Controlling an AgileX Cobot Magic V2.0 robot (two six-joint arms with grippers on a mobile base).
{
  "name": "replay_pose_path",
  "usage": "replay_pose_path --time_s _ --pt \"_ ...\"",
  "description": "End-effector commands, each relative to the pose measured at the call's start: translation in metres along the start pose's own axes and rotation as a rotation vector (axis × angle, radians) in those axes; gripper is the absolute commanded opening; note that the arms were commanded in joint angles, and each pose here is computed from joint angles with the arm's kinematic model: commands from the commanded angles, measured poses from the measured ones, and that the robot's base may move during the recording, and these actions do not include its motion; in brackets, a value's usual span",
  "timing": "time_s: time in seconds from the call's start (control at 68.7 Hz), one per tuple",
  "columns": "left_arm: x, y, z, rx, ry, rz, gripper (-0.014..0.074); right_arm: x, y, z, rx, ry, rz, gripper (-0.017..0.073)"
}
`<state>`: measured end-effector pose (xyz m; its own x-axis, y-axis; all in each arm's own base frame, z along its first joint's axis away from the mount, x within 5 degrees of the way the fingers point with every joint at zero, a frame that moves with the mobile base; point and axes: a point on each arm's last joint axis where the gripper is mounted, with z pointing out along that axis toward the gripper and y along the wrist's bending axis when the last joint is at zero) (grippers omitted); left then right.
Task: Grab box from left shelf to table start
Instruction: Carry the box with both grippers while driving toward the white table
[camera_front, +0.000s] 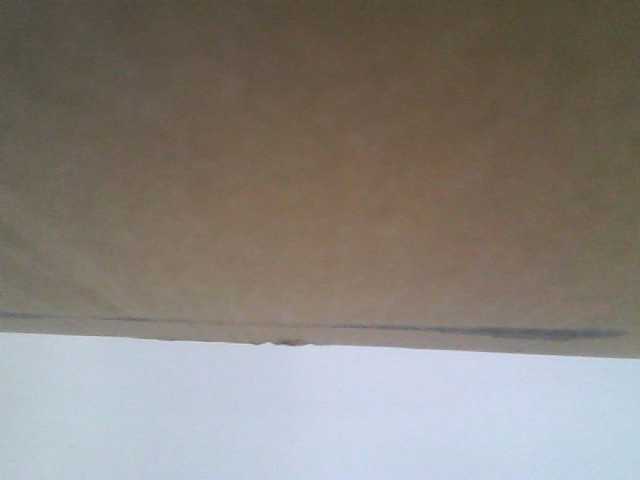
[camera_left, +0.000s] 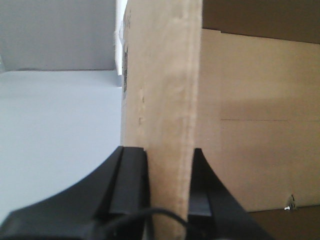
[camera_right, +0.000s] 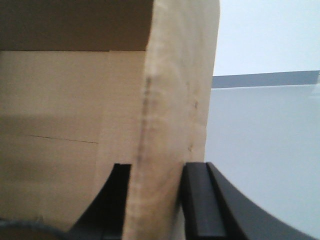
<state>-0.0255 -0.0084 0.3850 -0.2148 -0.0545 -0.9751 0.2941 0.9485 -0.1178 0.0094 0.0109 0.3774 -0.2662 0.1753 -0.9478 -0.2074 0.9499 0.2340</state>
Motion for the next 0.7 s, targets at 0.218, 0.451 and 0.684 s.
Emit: replay_pose_path --time_s 0.218,0.451,0.684 --pt "-0.0244 -0.0057 -0.0086 0.063 -0.206 -0.065 -0.0093 -0.0232 -0.0011 -0.0047 0.042 -0.188 -0.063 0.0058" --pt "-0.0243 -0.0057 -0.0085 0.063 -0.206 -0.065 -0.0094 -0.0231 -0.0011 -0.0047 0.042 -0.186 -0.063 0.0058" --pt "-0.0245 -0.0057 -0.0086 0.063 -0.207 -0.065 -0.0093 -0.0231 -0.0011 -0.0047 0.042 -0.187 -0.063 0.0058"
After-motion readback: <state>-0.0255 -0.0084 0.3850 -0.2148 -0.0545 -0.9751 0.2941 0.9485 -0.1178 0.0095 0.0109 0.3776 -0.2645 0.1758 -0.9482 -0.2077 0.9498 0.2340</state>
